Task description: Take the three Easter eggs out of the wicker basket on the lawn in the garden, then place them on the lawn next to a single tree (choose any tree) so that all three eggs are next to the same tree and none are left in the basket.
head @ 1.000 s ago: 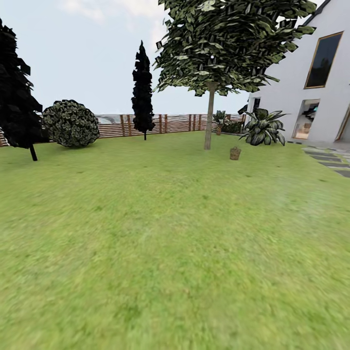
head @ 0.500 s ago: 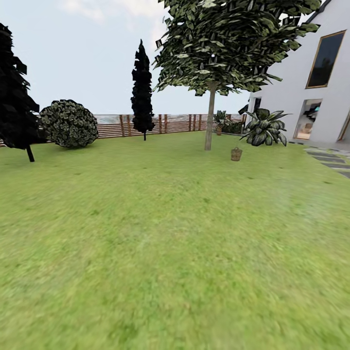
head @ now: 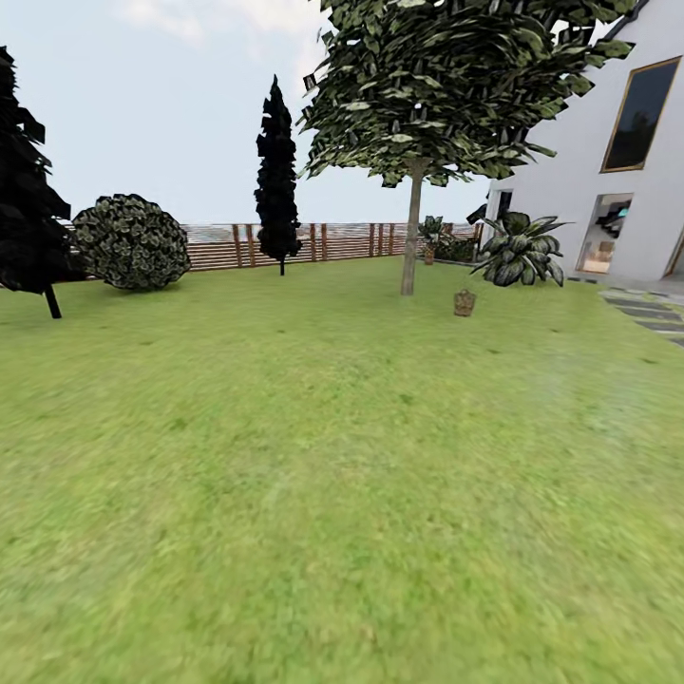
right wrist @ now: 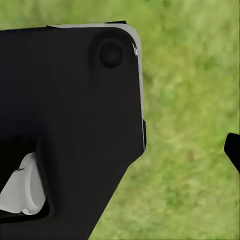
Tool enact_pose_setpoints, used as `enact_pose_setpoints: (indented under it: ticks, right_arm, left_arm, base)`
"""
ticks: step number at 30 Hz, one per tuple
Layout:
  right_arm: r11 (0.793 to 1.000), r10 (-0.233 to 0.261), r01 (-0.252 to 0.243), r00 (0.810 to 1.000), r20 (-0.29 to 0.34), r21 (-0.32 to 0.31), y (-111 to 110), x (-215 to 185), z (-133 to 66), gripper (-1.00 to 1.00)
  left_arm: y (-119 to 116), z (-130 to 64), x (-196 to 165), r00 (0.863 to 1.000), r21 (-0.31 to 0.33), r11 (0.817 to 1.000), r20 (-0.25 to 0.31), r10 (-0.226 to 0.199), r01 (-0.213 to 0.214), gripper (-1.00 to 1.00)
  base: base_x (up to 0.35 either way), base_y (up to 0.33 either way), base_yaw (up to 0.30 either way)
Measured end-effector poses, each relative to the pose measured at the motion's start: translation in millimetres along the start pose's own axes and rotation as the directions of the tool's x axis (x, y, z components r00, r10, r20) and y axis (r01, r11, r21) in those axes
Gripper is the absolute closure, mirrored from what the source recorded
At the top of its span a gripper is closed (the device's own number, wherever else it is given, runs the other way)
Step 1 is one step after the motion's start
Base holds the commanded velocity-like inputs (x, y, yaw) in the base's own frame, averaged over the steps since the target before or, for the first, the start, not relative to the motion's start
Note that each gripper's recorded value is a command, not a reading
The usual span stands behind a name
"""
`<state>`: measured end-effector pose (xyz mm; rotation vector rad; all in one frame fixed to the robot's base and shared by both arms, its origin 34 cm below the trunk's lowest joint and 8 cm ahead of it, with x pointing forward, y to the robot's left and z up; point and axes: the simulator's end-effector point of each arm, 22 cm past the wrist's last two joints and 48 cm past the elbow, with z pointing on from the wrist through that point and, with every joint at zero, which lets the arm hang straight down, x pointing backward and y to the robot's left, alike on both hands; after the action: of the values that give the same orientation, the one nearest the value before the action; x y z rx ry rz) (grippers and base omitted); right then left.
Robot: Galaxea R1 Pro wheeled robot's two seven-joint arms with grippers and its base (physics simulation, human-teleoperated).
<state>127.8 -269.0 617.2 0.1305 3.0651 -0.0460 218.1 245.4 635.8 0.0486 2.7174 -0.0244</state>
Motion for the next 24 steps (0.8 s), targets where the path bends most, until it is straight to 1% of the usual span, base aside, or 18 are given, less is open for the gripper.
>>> enact_pose_setpoints:
  ticks: [24]
  right_arm:
    - [1.000, 0.000, 0.000, 1.000, 0.000, 0.000, 0.0, 0.4, 0.0, -1.00]
  left_arm:
    - [0.0, 0.0, -0.2, 1.000, 0.000, 1.000, 0.001, 0.000, 0.000, -1.00]
  base:
    - [0.336, 0.000, 0.000]
